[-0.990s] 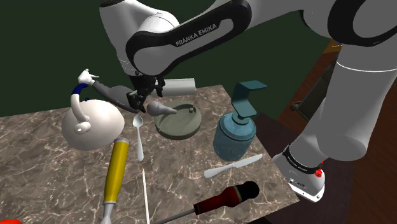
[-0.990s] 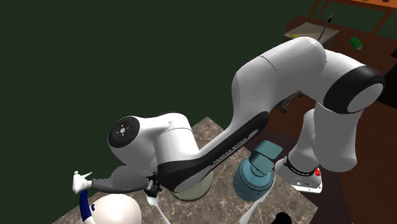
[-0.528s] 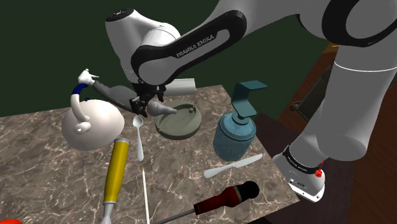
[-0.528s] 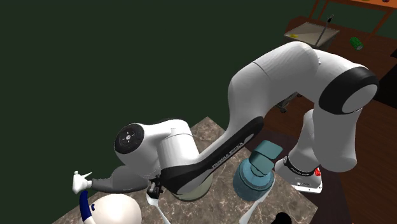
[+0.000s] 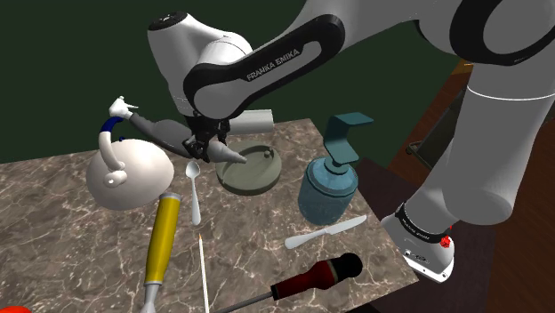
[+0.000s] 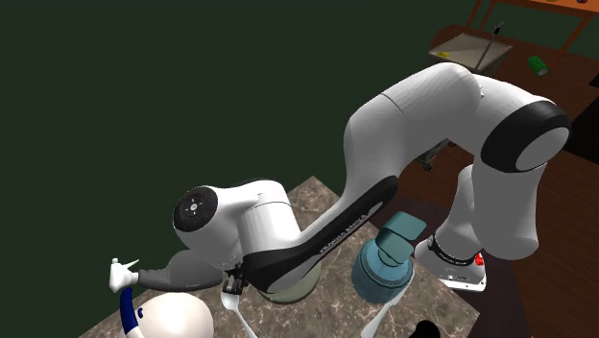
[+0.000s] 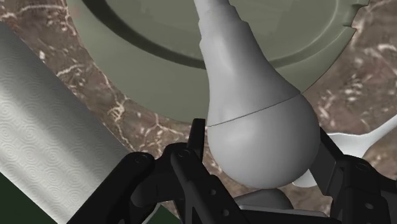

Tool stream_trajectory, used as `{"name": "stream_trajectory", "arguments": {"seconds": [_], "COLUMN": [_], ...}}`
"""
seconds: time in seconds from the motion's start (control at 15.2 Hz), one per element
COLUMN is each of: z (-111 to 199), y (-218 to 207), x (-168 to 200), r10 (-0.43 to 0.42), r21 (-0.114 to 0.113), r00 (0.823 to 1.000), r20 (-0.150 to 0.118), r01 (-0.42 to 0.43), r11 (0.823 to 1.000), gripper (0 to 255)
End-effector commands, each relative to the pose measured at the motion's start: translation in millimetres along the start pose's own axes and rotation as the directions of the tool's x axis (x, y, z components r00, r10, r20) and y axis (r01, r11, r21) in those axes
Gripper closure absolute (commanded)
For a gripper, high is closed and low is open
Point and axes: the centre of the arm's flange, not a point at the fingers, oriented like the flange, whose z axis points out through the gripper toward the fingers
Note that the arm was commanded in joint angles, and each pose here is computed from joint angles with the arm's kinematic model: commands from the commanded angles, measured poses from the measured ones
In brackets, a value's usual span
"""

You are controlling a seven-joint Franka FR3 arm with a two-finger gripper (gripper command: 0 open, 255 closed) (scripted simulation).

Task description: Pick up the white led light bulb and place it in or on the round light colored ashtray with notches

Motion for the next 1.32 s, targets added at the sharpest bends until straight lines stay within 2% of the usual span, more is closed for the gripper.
{"name": "stream_trajectory", "arguments": {"seconds": [0.0,0.4,1.25], "z": [0.8,0.9,-67.3], "y": [-0.3,-0.3,7.3], "x": [-0.4,-0.3,-2.2], "r10": [-0.001,-0.001,-0.001], "r21": [0.000,0.000,0.000], "r00": [1.000,1.000,1.000], "r20": [0.002,0.002,0.002], "r01": [0.001,0.001,0.001], "r11": [1.000,1.000,1.000], "gripper": [255,255,255]}}
